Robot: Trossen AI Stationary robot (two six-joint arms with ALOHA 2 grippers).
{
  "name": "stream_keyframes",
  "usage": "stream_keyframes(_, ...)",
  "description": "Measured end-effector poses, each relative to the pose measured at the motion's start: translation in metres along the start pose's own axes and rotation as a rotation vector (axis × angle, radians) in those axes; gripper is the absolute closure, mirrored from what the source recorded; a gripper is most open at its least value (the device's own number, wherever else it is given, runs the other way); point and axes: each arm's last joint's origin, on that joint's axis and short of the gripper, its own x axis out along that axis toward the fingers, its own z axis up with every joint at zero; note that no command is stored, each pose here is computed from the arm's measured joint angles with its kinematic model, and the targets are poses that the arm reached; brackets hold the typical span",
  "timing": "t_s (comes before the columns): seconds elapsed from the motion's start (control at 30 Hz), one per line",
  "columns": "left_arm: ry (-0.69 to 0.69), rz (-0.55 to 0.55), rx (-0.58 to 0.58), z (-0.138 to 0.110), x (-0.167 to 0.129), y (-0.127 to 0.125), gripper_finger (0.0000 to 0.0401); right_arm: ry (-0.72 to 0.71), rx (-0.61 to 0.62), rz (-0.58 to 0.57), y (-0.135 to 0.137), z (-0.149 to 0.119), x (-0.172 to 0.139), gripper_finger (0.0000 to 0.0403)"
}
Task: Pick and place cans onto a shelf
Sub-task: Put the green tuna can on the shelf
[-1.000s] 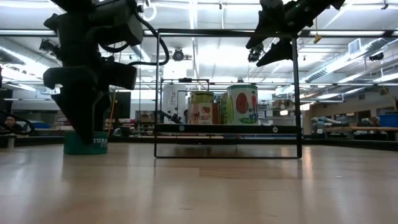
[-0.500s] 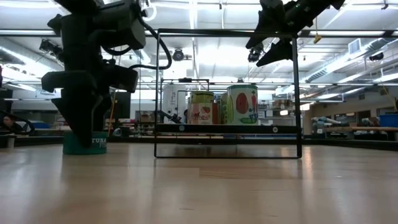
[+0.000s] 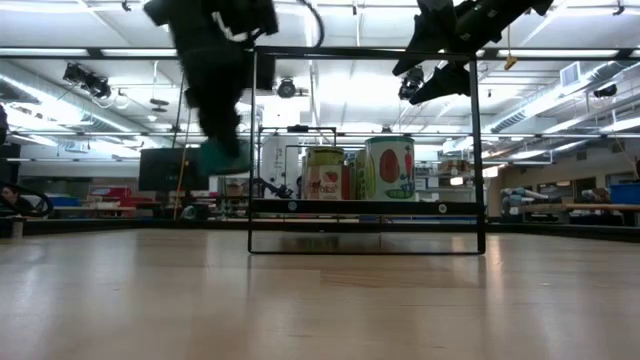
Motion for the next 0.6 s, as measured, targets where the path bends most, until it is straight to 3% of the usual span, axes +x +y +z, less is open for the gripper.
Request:
stream_keyframes(0.13, -0.086, -0.084, -0.028, 0.02, -0.006, 0.01, 0.0101, -0.007, 0.0, 0.003, 0.0, 0.001, 0.0, 0.0053)
stream_keyframes(0.27, -0.117, -0.175, -0.083, 0.032, 0.012, 0.013, 0.0101, -0.026, 0.001, 0.011, 0.001, 0.003, 0.0, 0.0053)
stream_keyframes(0.6, -0.155, -0.178, -0.094, 0.041, 0.044, 0.003, 0.0086, -0.03, 0.013, 0.008, 0.001, 0.003, 0.0, 0.0053)
